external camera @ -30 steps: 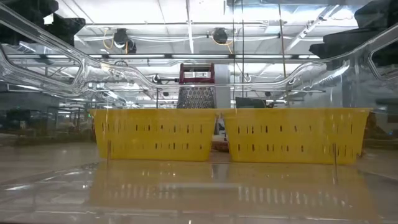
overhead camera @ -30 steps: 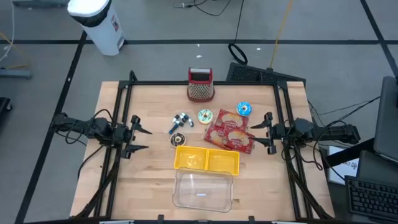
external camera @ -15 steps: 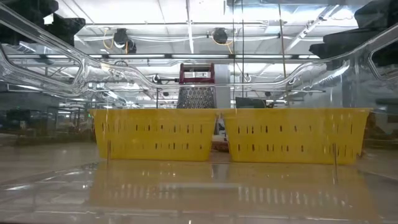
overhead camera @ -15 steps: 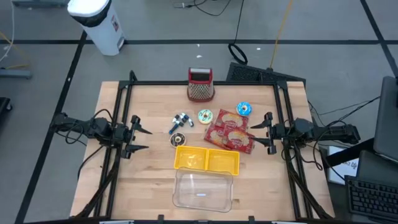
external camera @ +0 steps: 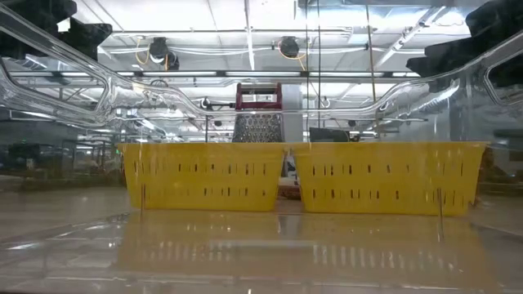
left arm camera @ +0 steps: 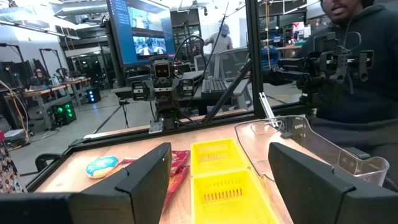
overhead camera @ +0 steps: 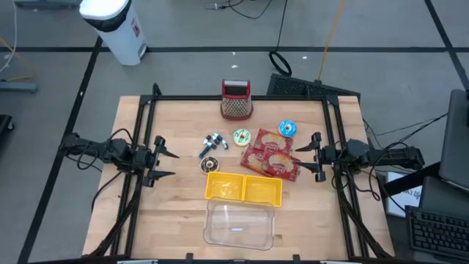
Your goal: Pick & Place Food Item
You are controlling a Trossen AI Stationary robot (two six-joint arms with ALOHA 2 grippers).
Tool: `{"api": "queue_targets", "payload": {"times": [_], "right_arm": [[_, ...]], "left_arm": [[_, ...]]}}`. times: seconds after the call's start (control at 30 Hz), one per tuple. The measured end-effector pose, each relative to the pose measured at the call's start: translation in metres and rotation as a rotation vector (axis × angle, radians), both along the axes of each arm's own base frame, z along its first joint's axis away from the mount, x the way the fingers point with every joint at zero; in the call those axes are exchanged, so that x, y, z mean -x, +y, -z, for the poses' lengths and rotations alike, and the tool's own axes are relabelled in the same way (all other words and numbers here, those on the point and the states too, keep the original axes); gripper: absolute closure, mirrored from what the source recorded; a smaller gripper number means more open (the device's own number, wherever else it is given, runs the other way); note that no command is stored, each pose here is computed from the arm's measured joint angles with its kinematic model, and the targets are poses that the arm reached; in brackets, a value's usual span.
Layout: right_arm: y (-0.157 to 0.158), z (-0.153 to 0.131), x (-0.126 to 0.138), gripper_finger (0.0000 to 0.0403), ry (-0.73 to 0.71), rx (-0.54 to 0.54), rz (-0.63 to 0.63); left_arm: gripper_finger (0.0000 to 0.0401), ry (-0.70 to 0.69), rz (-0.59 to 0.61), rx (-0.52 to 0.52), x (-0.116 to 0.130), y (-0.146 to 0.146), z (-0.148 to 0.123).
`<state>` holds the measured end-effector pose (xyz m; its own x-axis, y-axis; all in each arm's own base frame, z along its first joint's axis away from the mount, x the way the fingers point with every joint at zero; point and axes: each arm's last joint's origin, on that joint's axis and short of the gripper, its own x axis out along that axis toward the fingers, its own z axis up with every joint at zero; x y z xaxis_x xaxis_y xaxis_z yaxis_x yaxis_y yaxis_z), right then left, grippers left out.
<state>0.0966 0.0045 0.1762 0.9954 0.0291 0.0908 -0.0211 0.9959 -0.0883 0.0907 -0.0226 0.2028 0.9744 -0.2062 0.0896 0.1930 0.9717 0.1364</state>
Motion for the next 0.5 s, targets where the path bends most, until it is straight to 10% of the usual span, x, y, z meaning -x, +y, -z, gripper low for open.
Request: {"api": "queue_targets", "payload": {"times": [0.5], "right_arm": [[0.0000, 0.0000, 0.0000, 0.0189, 0.000, 0.000, 0.000]], "left_arm": [[0.0132, 0.000, 0.000, 0.000, 0.0000, 0.0000, 0.0000]]}}
